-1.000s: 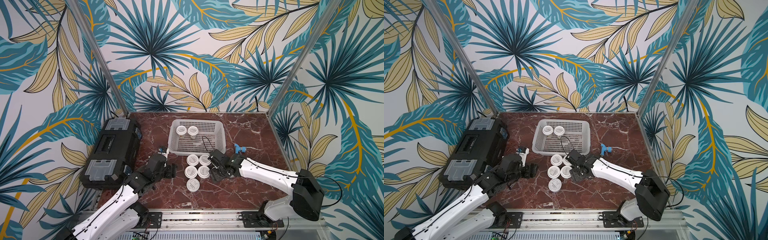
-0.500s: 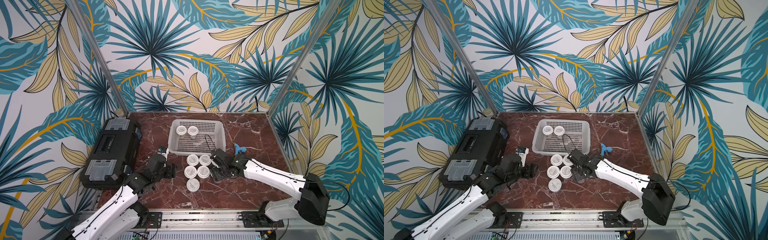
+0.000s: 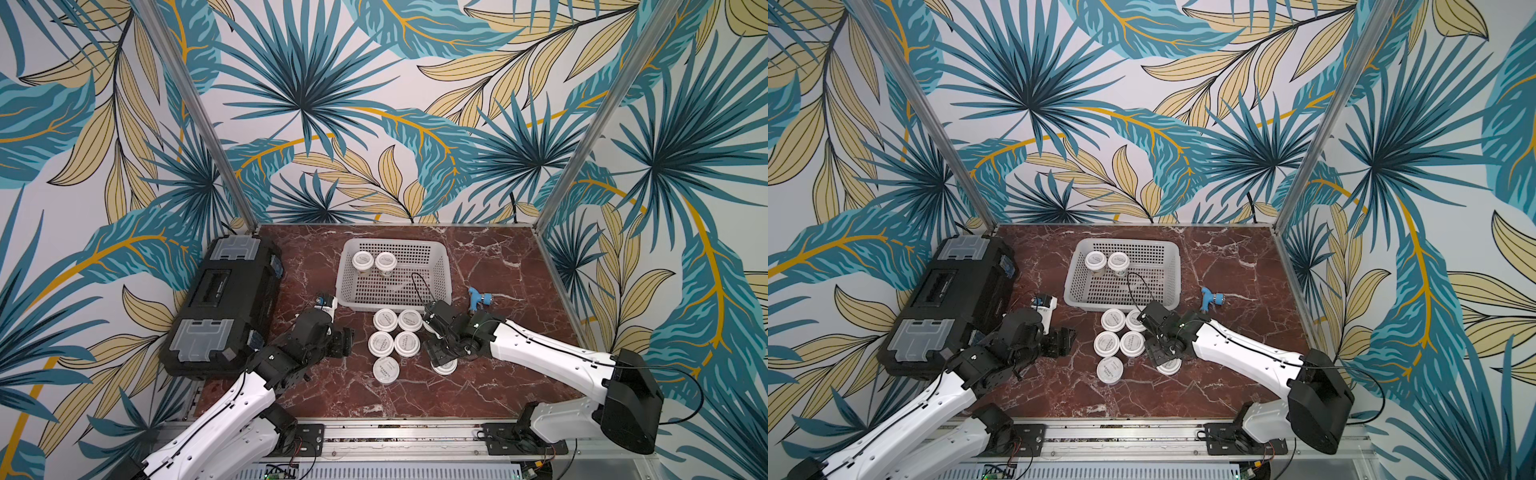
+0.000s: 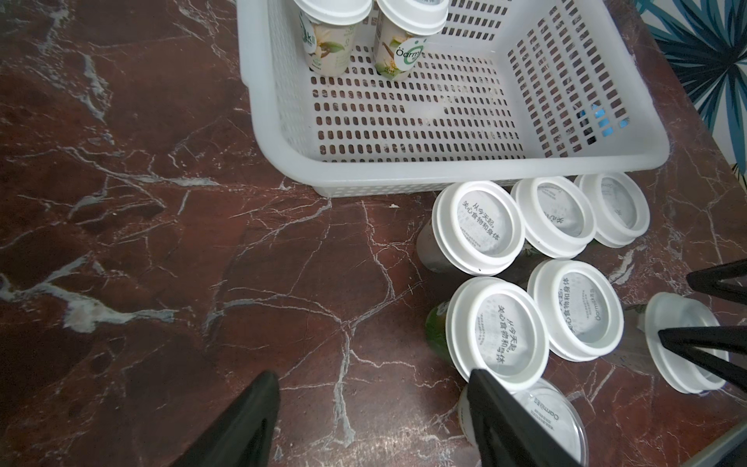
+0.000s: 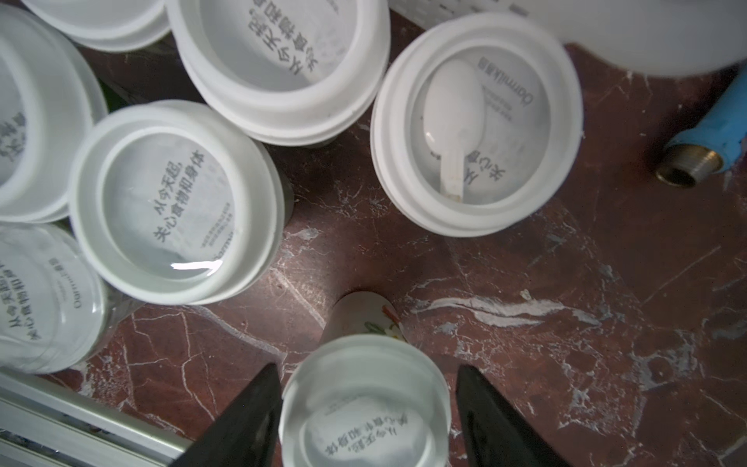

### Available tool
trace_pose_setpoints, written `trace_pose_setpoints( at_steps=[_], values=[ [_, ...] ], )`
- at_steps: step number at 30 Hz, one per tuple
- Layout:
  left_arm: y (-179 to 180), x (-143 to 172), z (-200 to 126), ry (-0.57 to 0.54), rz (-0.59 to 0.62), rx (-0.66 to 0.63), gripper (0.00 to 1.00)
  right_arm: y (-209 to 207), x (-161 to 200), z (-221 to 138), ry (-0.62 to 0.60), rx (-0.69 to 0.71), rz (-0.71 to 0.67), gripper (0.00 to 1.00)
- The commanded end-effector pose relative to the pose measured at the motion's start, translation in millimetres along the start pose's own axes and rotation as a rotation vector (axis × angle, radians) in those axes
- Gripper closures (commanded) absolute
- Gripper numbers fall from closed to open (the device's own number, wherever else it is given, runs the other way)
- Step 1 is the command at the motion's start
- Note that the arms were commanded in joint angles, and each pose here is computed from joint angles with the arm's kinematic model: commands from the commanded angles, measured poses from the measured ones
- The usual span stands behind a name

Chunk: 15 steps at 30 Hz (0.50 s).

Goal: Put the yogurt in the basket
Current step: Pick up the yogurt from the center of the board.

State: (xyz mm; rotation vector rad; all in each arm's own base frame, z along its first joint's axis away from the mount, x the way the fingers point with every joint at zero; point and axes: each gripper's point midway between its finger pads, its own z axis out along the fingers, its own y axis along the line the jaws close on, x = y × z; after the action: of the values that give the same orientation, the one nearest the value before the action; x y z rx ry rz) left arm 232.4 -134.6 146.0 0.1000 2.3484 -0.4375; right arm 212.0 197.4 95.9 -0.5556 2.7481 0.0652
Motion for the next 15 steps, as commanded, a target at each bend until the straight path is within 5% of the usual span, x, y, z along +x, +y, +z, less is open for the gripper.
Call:
trace_pose_setpoints(
  at_steps=[1,15],
  values=[
    [5.4,5.6,2.1,0.001,0.009,-0.012,0.22,-3.5,9.7,-2.0,0.011,0.007,-0.005,0.23],
    [3.8,2.5,1.1,-0.004,0.013,-0.008,0.22,-11.9,28.0,-13.1,0.042,0.008,0.005,0.15]
  ],
)
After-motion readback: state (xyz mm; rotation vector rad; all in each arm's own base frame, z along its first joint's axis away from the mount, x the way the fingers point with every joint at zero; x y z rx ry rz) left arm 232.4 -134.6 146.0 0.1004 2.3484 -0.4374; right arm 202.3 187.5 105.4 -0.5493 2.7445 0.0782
